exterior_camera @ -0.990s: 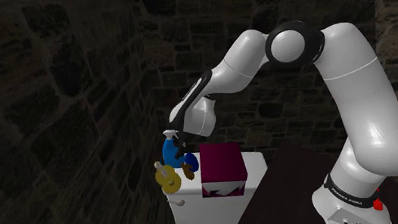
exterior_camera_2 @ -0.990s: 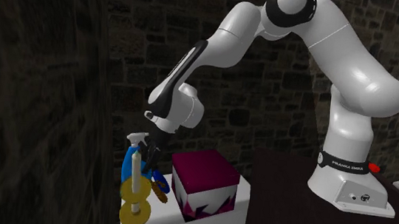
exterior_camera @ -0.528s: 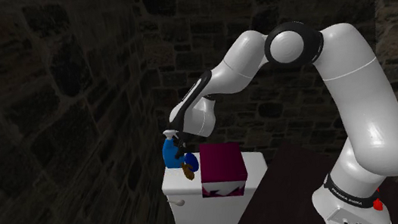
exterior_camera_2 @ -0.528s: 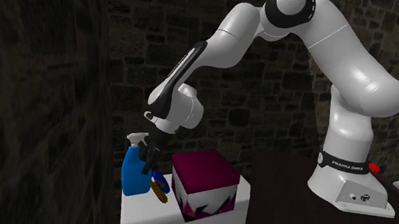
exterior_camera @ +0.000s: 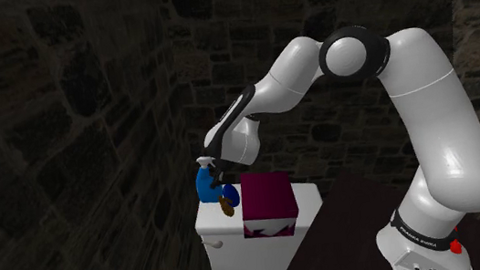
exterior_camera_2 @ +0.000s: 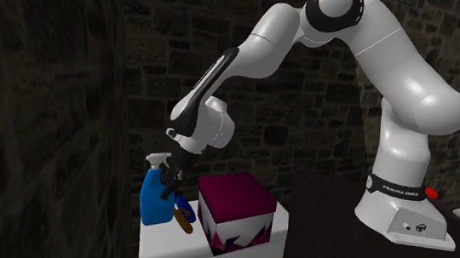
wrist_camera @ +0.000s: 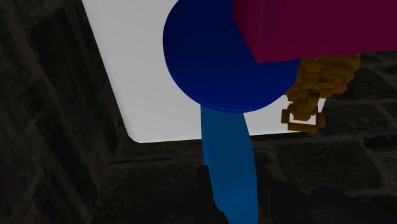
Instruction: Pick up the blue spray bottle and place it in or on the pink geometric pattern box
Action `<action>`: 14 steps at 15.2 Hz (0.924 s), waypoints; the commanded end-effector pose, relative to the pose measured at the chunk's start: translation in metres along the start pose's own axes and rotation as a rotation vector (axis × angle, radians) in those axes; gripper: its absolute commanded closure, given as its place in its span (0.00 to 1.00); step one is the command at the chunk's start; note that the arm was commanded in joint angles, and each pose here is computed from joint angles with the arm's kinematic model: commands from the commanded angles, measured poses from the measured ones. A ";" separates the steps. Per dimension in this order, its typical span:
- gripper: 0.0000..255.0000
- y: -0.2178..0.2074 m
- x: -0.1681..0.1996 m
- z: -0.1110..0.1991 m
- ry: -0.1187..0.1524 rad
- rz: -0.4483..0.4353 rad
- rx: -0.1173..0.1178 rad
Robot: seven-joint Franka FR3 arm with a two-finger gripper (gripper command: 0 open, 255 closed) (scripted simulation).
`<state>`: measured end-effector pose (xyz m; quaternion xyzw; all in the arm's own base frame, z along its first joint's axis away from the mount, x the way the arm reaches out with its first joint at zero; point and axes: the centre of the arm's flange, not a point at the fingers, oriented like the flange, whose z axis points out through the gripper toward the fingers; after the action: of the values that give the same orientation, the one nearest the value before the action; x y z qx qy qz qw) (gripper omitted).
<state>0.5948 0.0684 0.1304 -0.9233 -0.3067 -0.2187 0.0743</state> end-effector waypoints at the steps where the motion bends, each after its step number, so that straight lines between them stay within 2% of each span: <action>1: 1.00 0.000 0.000 0.000 0.000 0.000 0.000; 14: 1.00 0.000 0.028 -0.056 0.000 0.000 0.000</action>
<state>0.5956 0.0680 0.1880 -0.9233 -0.3068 -0.2188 0.0742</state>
